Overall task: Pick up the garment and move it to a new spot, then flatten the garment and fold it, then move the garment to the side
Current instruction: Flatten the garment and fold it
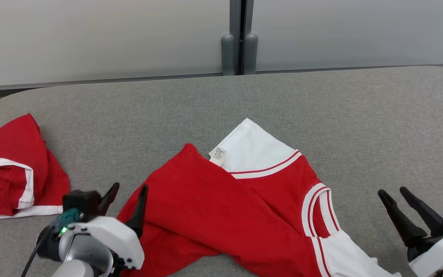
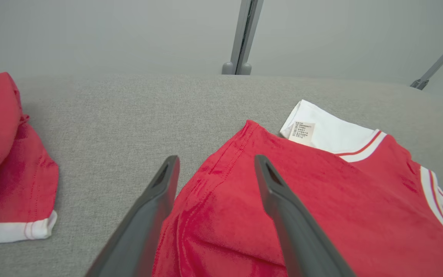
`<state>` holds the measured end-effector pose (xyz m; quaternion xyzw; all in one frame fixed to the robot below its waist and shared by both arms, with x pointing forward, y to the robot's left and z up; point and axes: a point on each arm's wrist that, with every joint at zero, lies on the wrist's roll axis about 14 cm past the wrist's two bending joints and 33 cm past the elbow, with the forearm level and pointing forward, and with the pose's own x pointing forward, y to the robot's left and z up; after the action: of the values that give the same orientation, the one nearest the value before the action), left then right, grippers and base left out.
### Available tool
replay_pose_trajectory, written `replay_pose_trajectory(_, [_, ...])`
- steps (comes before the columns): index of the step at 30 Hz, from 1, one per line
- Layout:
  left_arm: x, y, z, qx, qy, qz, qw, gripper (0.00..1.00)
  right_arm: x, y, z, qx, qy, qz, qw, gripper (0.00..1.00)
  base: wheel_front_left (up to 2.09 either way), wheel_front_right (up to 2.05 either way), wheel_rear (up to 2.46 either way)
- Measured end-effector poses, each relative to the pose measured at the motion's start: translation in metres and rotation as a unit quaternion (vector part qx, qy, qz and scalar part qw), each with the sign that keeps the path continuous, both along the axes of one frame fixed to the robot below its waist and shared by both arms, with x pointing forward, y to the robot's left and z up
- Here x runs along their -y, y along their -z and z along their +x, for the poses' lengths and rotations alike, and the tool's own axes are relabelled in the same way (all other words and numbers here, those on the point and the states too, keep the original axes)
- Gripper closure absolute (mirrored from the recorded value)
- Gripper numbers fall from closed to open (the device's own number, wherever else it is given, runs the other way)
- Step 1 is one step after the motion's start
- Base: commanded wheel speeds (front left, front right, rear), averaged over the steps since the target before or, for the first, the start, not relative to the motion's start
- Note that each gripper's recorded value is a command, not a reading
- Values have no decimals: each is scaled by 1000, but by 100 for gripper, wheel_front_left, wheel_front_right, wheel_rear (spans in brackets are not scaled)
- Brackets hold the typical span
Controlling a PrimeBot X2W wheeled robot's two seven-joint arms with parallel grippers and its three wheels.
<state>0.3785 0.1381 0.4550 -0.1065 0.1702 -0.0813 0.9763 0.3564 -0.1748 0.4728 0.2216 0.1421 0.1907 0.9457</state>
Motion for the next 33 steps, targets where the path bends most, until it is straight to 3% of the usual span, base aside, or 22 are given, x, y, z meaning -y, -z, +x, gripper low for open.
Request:
replay_pose_trajectory(7, [33, -4, 34, -46, 94, 35, 994, 0, -6, -20, 32, 75, 35, 0, 997, 0, 0, 0, 0])
replay_pose_trajectory(15, [77, 24, 69, -137, 171, 32, 975, 0, -1, -17, 53, 92, 85, 8, 992, 0, 0, 0, 0])
replay_pose_trajectory(23, [102, 55, 91, -189, 198, 44, 961, 0, 20, -4, 49, 75, 119, -7, 990, 0, 0, 0, 0])
replay_pose_trajectory(33, [99, 82, 96, -226, 190, 60, 954, 0, 23, 1, 45, 65, 127, -10, 990, 0, 0, 0, 0])
